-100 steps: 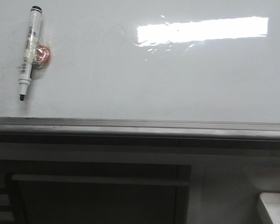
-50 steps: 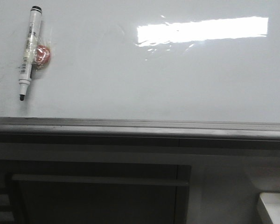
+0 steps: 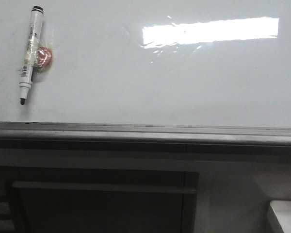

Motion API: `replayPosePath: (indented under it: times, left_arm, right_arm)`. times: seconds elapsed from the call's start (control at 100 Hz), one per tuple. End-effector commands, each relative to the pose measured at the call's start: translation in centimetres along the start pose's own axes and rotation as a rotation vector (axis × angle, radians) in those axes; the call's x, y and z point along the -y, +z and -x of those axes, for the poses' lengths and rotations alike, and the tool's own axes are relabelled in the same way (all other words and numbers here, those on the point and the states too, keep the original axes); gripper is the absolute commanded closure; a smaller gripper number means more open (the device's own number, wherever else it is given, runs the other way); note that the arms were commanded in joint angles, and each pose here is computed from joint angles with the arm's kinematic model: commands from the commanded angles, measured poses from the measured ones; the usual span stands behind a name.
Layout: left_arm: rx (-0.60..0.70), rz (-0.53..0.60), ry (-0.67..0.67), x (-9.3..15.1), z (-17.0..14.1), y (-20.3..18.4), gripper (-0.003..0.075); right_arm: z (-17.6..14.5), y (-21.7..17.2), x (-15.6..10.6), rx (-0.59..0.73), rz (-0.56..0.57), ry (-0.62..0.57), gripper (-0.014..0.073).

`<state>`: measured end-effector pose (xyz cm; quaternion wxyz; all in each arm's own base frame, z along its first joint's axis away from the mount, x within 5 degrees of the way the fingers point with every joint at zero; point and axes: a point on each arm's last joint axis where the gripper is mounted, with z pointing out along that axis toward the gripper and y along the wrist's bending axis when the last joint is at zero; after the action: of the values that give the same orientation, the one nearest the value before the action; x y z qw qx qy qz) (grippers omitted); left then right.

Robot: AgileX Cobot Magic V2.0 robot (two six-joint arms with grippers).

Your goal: Write number 0 on whiteboard

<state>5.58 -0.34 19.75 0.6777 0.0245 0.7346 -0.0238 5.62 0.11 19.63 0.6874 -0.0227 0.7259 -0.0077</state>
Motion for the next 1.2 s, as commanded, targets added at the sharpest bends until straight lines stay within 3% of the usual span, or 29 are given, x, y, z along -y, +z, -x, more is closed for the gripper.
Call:
replayPosePath:
  times: [0.0, 0.2, 0.38, 0.49, 0.64, 0.79, 0.97, 1.07, 1.19]
  left_arm:
    - [0.231, -0.016, 0.001, 0.1, 1.7, -0.4, 0.0741]
    - [0.353, -0.025, 0.001, 0.2, 2.8, -0.7, 0.0741]
    - [0.351, -0.026, -0.011, 0.2, 2.8, -0.7, 0.0741]
    - [0.309, -0.028, -0.126, 0.1, 2.7, -0.6, 0.0741]
    - [0.169, -0.021, -0.123, 0.1, 3.7, -0.1, 0.0741]
    - [0.156, -0.02, -0.121, 0.1, 6.9, 0.6, 0.0741]
    - [0.142, -0.021, -0.118, 0.2, 9.7, 1.6, 0.0736]
    - [0.125, -0.034, -0.122, 0.3, 10.5, 2.1, 0.0643]
    - [0.165, -0.057, -0.123, 0.5, 11.1, 2.1, 0.0379]
  right_arm:
    - [1.1, -0.2, 0.1, 0.201, -0.014, -0.007, 0.0655]
    - [2.2, -0.5, 0.1, 0.322, -0.019, -0.008, 0.0655]
    - [1.8, -0.4, 0.1, 0.271, -0.017, -0.007, 0.0655]
    - [2.7, -0.6, 0.2, 0.279, 0.004, 0.16, 0.0655]
    - [4.7, -1.0, -0.1, 0.092, 0.057, 0.159, 0.0655]
    - [6.5, -0.8, -0.3, -0.097, 0.073, 0.116, 0.0655]
    - [7.9, -0.2, -0.3, -0.187, 0.082, 0.123, 0.0655]
    - [7.9, 0.0, -0.4, -0.19, 0.084, 0.13, 0.0655]
    - [7.8, 0.0, -0.4, -0.196, 0.085, 0.13, 0.0655]
